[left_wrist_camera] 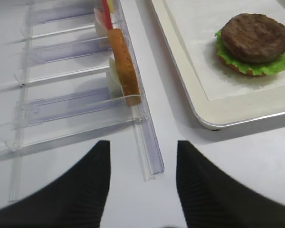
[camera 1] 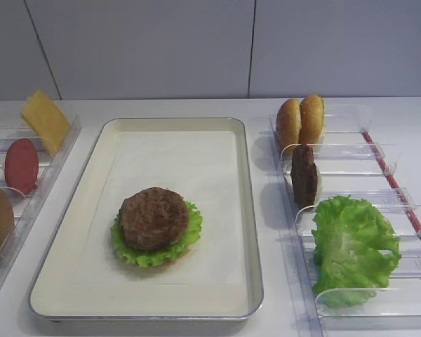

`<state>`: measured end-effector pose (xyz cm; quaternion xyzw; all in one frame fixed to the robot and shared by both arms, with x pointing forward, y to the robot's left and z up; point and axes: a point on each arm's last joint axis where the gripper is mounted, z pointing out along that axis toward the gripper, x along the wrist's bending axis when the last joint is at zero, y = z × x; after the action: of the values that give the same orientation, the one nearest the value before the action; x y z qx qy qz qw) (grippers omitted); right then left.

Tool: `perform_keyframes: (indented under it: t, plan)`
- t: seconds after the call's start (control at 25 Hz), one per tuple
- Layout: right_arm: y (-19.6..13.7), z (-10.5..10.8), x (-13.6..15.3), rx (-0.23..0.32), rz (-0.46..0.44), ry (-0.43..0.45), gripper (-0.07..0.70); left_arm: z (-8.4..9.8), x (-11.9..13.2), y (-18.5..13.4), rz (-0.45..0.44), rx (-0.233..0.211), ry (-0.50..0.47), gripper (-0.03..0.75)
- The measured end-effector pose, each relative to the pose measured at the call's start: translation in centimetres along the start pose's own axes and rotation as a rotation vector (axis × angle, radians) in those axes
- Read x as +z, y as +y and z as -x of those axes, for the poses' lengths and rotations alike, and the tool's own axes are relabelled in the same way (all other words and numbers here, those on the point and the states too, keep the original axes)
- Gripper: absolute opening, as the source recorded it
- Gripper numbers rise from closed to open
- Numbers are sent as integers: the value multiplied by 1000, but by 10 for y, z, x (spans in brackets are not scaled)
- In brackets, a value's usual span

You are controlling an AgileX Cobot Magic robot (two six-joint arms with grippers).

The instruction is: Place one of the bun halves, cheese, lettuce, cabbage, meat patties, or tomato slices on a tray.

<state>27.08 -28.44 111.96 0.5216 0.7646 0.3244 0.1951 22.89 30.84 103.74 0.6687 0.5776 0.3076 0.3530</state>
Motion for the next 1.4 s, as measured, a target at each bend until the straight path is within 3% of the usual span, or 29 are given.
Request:
perform_keyframes:
  t: [0.32, 0.68, 0.8, 1.4]
  plan:
    - [-55, 5, 15, 60, 37, -153, 330, 0, 0, 0, 0, 0, 0, 302]
    - [-83, -5, 28, 133, 226, -276, 330, 0, 0, 0, 0, 0, 0, 302]
    - [-85, -6, 31, 165, 226, -307, 330, 0, 0, 0, 0, -1, -2, 302]
    - [-84, -7, 32, 188, 225, -351, 330, 0, 0, 0, 0, -1, -2, 302]
